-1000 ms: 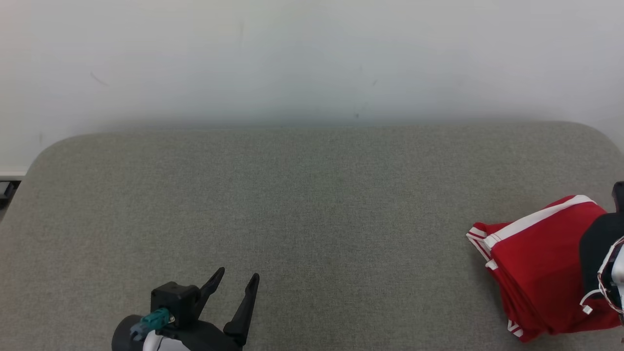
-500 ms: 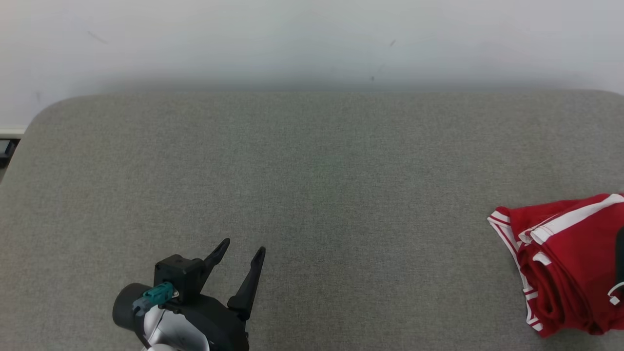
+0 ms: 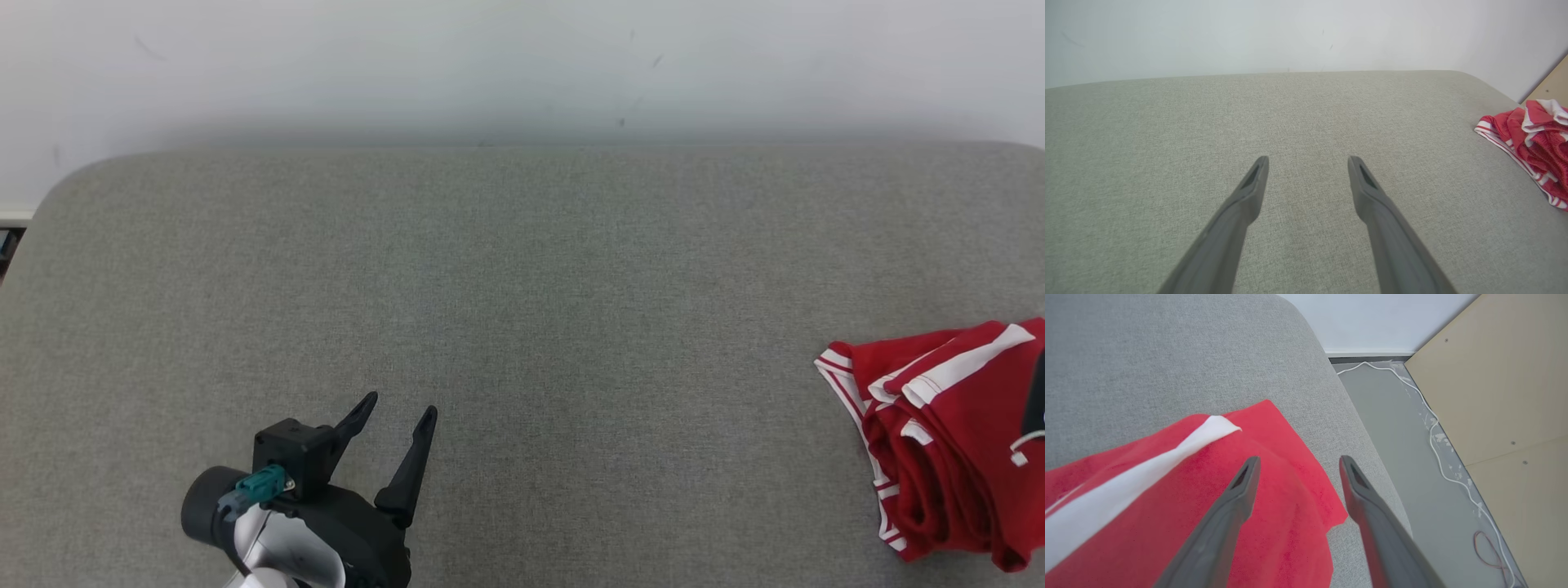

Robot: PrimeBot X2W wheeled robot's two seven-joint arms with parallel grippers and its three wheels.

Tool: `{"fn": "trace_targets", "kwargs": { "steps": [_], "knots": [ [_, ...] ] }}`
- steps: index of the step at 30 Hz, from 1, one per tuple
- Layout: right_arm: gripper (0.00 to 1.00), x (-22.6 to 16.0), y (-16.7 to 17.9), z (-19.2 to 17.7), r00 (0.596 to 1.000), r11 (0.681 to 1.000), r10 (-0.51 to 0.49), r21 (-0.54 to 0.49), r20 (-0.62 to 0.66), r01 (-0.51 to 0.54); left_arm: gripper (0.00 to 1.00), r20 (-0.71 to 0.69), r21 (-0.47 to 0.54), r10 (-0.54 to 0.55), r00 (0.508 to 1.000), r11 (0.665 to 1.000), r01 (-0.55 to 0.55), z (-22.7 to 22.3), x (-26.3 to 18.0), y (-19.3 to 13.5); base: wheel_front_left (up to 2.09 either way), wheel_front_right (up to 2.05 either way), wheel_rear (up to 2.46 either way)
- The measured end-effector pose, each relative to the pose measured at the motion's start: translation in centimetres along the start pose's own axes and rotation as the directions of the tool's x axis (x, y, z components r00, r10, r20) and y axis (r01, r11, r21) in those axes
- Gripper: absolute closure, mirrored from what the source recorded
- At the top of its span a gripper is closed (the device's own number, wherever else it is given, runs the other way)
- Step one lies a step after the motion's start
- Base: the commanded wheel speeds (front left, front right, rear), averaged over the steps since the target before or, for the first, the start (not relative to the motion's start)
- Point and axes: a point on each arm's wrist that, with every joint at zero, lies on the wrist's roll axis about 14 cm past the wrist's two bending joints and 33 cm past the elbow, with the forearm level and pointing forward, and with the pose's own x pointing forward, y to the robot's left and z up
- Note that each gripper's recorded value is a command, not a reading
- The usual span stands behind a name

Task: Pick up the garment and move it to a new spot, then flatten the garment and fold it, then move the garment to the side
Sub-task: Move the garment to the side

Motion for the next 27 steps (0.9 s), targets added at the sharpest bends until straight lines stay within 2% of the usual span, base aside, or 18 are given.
{"fn": "trace_targets", "kwargs": {
  "steps": [4, 8, 10, 15, 17, 21, 27],
  "knots": [
    [0.00, -0.5, 1.1, 2.8, 0.991, 0.988, 0.058, 0.136, 0.119, -0.074, 0.00, 0.025, 0.012, -0.002, 1.000, 1.000, 0.002, 0.6, 0.0, -0.1, 0.00, 0.00, 0.00],
    [0.00, -1.9, 3.6, 4.6, 0.960, 0.942, 0.153, 0.259, 0.236, -0.214, 0.00, 0.072, 0.005, 0.039, 0.997, 0.999, -0.039, 1.6, -0.2, 0.8, 0.00, 0.00, 0.00],
    [0.00, -3.0, 4.8, 5.3, 0.932, 0.917, 0.202, 0.276, 0.301, -0.288, 0.00, 0.094, 0.000, 0.075, 0.993, 0.997, -0.076, 2.1, -0.3, 1.7, 0.00, 0.00, 0.00],
    [0.00, -6.9, 8.1, 6.4, 0.827, 0.846, 0.325, 0.248, 0.459, -0.471, 0.00, 0.153, -0.025, 0.134, 0.979, 0.991, -0.131, 3.4, -1.1, 3.1, 0.00, 0.00, 0.00],
    [0.00, -8.4, 8.9, 6.2, 0.787, 0.829, 0.360, 0.215, 0.501, -0.517, 0.00, 0.168, -0.034, 0.150, 0.974, 0.989, -0.146, 3.4, -1.6, 3.2, 0.00, 0.00, 0.00],
    [0.00, -10.8, 7.1, 4.9, 0.742, 0.825, 0.335, 0.200, 0.580, -0.529, 0.00, 0.197, -0.086, 0.193, 0.961, 0.980, -0.179, 3.3, -3.0, 3.6, 0.00, 0.00, 0.00],
    [0.00, -13.6, 5.8, 3.8, 0.688, 0.801, 0.320, 0.202, 0.652, -0.564, 0.00, 0.242, -0.131, 0.210, 0.947, 0.974, -0.183, 3.8, -4.6, 3.1, 0.00, 0.00, 0.00]
  ]
}}
